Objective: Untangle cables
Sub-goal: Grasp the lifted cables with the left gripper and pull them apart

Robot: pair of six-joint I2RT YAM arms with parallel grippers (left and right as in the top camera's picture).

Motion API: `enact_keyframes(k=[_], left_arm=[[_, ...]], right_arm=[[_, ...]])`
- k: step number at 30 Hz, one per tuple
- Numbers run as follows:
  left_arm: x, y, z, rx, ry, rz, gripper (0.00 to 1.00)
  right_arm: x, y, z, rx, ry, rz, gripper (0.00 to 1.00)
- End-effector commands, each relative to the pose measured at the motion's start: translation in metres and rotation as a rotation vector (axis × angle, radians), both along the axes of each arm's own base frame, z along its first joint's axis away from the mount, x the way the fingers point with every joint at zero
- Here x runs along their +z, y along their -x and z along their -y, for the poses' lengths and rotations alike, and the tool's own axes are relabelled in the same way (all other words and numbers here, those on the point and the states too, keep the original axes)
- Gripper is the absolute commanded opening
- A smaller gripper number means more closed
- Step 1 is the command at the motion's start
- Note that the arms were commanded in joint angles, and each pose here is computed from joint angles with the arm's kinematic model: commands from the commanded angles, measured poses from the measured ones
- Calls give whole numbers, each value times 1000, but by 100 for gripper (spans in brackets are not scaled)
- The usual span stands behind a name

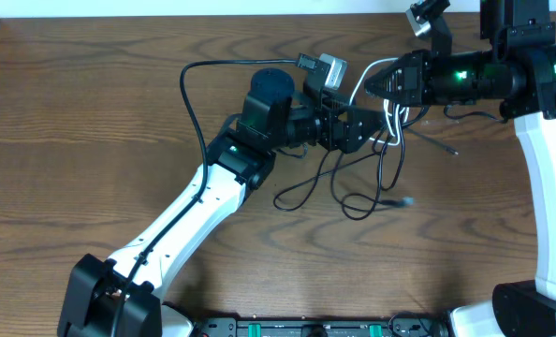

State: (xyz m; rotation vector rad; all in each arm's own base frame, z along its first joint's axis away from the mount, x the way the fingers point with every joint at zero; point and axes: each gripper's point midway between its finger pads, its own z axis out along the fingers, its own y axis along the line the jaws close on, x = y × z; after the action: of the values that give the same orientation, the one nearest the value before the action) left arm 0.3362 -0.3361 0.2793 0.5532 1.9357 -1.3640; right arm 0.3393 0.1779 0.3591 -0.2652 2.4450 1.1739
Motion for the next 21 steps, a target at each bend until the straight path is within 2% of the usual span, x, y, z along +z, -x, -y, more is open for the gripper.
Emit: enact_keyframes(k=[1, 21], left_arm=[[7, 18, 10, -127, 27, 22, 96], [15, 30, -9, -270, 72, 33, 96]], right_arm=[[8, 4, -3, 24, -17, 31, 1], [8, 0, 3, 4, -16, 34, 1]])
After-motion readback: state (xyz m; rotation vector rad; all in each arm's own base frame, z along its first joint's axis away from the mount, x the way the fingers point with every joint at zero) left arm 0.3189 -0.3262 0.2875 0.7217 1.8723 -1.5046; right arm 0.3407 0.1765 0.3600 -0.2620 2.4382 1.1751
